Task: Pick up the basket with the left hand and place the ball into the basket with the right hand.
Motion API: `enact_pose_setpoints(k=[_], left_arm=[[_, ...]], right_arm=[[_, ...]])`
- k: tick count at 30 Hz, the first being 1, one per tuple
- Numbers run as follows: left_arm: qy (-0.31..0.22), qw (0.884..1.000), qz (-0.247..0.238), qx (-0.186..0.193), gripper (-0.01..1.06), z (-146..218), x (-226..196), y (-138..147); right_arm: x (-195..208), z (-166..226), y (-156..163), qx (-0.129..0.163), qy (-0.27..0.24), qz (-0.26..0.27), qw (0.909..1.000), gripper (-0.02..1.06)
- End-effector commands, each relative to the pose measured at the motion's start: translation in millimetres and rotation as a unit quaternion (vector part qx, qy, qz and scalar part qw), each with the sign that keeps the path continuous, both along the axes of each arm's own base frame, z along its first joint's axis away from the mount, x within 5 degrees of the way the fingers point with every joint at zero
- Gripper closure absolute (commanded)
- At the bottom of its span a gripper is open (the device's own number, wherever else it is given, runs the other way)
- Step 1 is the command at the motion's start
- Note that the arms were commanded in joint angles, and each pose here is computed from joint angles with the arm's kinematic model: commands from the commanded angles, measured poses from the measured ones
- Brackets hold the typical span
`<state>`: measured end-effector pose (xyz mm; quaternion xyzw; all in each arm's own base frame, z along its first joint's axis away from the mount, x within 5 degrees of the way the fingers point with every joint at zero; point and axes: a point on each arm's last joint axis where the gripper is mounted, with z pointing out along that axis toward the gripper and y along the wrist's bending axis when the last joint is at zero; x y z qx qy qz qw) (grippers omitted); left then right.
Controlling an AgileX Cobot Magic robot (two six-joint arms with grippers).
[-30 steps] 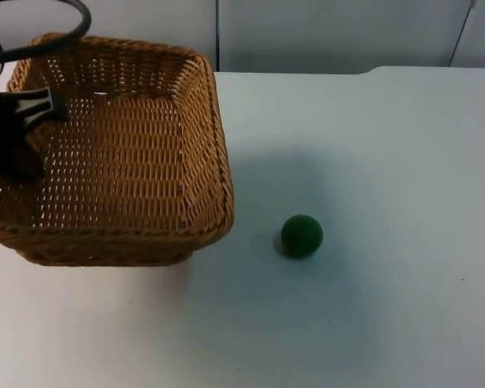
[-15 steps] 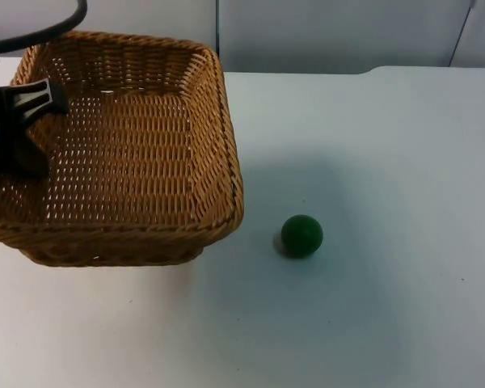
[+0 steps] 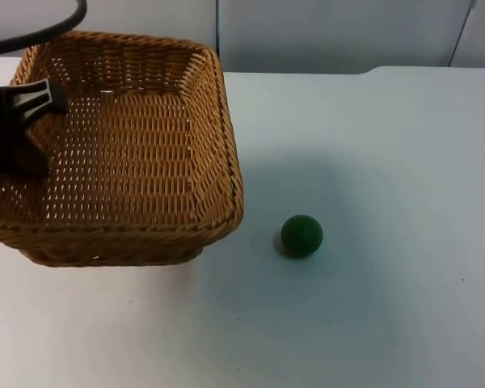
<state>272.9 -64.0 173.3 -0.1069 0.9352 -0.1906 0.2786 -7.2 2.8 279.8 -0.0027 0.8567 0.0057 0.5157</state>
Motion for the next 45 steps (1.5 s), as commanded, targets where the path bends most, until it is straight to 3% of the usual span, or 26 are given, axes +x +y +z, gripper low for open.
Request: enact_pose_setpoints(k=[1, 4, 11, 13, 17, 18, 22, 23, 25, 27, 28, 30, 32, 33, 36, 40, 45], left_arm=[[-0.005, 1.0, 0.008, -0.01, 1.05, 4, -1, 0], [-0.007, 1.0, 0.0, -0.006, 1.05, 4, -1, -1], [-0.011, 1.0, -0.011, 0.003, 1.05, 4, -1, -1], [-0.011, 1.0, -0.011, 0.003, 1.05, 4, -1, -1], [-0.012, 1.0, -0.013, 0.005, 1.05, 4, -1, -1], [-0.012, 1.0, -0.013, 0.005, 1.05, 4, -1, -1], [-0.012, 1.0, -0.013, 0.005, 1.05, 4, -1, -1], [-0.012, 1.0, -0.013, 0.005, 1.05, 4, -1, -1], [-0.012, 1.0, -0.013, 0.005, 1.05, 4, -1, -1], [-0.012, 1.0, -0.013, 0.005, 1.05, 4, -1, 0], [-0.012, 1.0, -0.013, 0.005, 1.05, 4, -1, 0], [-0.014, 1.0, -0.011, 0.006, 1.05, 4, 0, 0], [-0.017, 1.0, -0.014, 0.012, 1.05, 4, 0, 0], [-0.017, 1.0, -0.014, 0.012, 1.05, 4, 0, 0], [-0.024, 0.999, -0.022, 0.023, 1.05, 5, 0, 1], [-0.026, 0.999, -0.026, 0.026, 1.05, 5, 0, 1], [-0.021, 0.999, -0.031, 0.021, 1.05, 4, 0, 0]], right_arm=[[0, -1, 0, -0.002, -0.005, -0.005, 1.0, 1.05], [1, -1, 0, -0.002, -0.004, -0.005, 1.0, 1.05], [49, 4, -2, 0.0, 0.114, -0.006, 0.9935, 1.05], [59, 8, -2, 0.001, 0.113, -0.006, 0.9936, 1.05], [122, 16, -4, 0.003, 0.148, -0.007, 0.9889, 1.05], [122, 16, -4, 0.003, 0.148, -0.007, 0.9889, 1.05], [187, 11, -2, 0.004, 0.223, 0.014, 0.9747, 1.03], [187, 11, -2, 0.004, 0.223, 0.014, 0.9747, 1.03], [218, 6, 7, 0.035, 0.249, 0.062, 0.9659, 0.96], [254, -9, 21, 0.092, 0.273, 0.125, 0.9495, 0.84], [254, -9, 21, 0.092, 0.273, 0.125, 0.9495, 0.84], [278, -26, 32, 0.121, 0.283, 0.169, 0.9363, 0.79], [295, -45, 44, 0.106, 0.295, 0.21, 0.9259, 0.76], [295, -45, 44, 0.106, 0.295, 0.21, 0.9259, 0.76], [313, -74, 70, 0.078, 0.317, 0.247, 0.9125, 0.65], [326, -91, 98, 0.055, 0.315, 0.27, 0.9084, 0.57], [337, -89, 137, 0.039, 0.299, 0.311, 0.9014, 0.56]])
